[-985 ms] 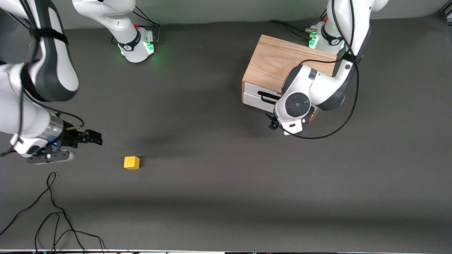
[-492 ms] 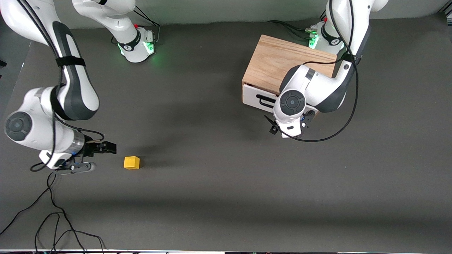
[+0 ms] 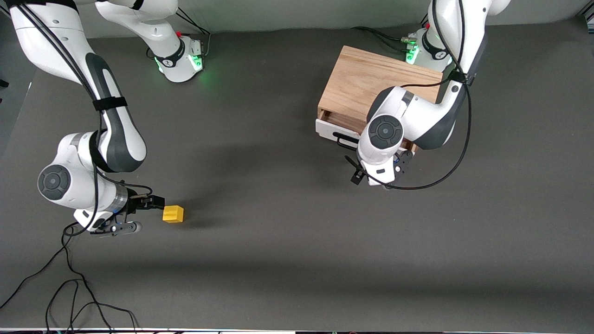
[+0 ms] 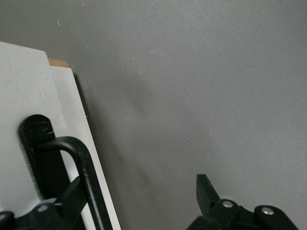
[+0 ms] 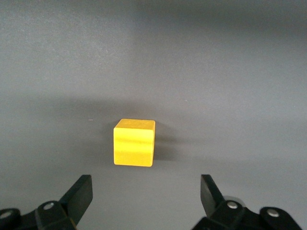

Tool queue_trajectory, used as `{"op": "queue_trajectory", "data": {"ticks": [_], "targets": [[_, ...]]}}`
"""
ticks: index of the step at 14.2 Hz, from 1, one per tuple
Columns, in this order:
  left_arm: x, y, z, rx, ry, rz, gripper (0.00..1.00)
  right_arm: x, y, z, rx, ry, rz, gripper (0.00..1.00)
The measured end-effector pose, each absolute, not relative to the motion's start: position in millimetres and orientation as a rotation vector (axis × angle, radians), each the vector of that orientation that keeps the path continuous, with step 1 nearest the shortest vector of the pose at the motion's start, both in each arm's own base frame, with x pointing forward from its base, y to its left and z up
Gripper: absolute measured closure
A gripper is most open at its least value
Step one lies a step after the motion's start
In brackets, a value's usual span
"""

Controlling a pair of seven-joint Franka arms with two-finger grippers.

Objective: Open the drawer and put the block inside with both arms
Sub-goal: 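Pull the drawer open with the left gripper while the right gripper reaches the cube, then grasp the yellow cube with the right gripper while the left gripper withdraws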

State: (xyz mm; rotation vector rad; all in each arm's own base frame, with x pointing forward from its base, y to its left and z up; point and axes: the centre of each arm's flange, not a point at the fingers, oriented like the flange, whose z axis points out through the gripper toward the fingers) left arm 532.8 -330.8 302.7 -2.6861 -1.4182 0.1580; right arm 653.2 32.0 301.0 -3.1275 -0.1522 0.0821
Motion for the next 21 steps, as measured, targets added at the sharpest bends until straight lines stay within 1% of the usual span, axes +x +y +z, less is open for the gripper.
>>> {"op": "queue_trajectory", "data": {"ticks": [3,7,13,18,21], "targets": [[535.5,-334.9,304.5,-2.724,-1.398,0.095,0.0,654.1,32.1,301.1,-3.128,-0.152,0.072,0.0],[549.8,-342.2,309.4,-2.791,-1.404,0.005,0.0,654.6,32.1,301.5,-3.128,-0.152,0.066,0.0],[556.3,-349.7,320.2,-2.823,-1.316,0.009,0.0,657.3,33.4,305.9,-3.128,-0.155,0.049,0.0],[557.2,-362.0,377.9,-2.744,-1.232,0.093,0.0,660.1,43.8,304.3,-3.127,-0.178,0.02,0.0],[557.5,-356.4,431.1,-2.773,-1.073,0.13,0.0,662.7,50.9,266.7,-3.12,-0.169,0.0,0.0]]}}
